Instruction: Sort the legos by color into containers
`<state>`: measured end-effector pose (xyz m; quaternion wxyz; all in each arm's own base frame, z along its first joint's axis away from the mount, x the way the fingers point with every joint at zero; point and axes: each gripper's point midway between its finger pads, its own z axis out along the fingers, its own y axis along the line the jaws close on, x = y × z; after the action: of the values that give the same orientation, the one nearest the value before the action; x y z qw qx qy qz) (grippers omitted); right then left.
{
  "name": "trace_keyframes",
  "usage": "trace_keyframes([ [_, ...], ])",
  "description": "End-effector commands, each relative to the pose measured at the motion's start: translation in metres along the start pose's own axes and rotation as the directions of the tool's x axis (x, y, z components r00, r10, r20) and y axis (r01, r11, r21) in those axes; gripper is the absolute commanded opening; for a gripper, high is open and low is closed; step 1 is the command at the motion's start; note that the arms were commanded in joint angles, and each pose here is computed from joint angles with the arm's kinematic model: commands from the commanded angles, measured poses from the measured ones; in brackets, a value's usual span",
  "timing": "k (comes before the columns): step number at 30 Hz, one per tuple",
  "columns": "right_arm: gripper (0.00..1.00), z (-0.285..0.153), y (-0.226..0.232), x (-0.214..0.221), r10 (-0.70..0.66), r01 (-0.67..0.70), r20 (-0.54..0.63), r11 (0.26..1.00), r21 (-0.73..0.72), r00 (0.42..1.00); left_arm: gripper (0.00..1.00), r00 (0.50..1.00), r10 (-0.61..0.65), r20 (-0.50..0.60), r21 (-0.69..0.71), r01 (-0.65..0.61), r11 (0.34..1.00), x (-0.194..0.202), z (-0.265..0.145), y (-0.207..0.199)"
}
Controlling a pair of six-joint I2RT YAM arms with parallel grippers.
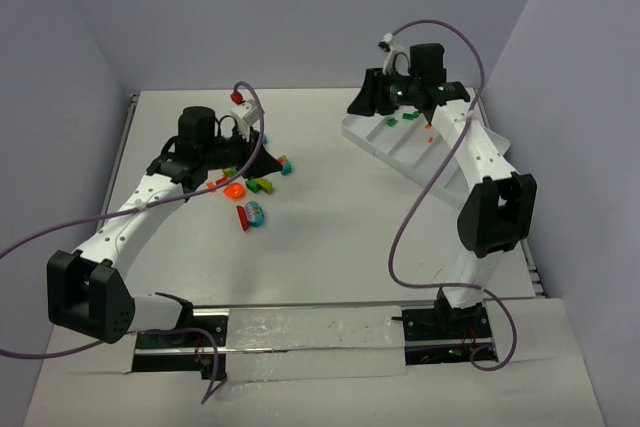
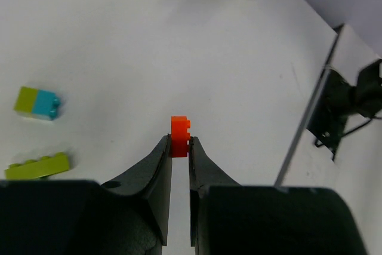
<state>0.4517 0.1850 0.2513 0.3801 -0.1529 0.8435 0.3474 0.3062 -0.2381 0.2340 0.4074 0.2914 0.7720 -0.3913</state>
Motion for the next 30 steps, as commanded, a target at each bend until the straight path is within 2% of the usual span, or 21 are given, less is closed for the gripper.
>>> trace_keyframes([
  [1, 0.52, -0.017, 0.1, 0.022, -0.097, 0.091, -0.001, 0.937, -0.336, 0.995, 0.0, 0.993, 0.101, 0.059, 0.301, -0.114, 0.947, -0.006, -0.018, -0.056],
  [6, 0.44, -0.021, 0.168, 0.049, -0.197, 0.165, -0.01, 0.843, -0.511, 0.98, 0.0, 0.994, 0.092, 0.059, 0.464, -0.108, 0.879, 0.001, -0.028, -0.082],
  [11, 0.43, -0.028, 0.198, 0.075, -0.25, 0.168, -0.054, 0.779, -0.604, 0.967, 0.0, 0.995, 0.083, 0.054, 0.503, -0.099, 0.859, 0.0, -0.034, -0.09],
  [19, 0.45, -0.03, 0.222, 0.1, -0.225, 0.09, -0.134, 0.766, -0.637, 0.965, 0.0, 0.994, 0.096, 0.043, 0.439, -0.105, 0.893, 0.005, -0.029, -0.081],
  [30, 0.52, -0.033, 0.244, 0.115, -0.297, 0.127, -0.133, 0.714, -0.689, 0.946, 0.01, 0.995, 0.1, 0.031, 0.451, -0.103, 0.887, 0.008, -0.029, -0.084],
])
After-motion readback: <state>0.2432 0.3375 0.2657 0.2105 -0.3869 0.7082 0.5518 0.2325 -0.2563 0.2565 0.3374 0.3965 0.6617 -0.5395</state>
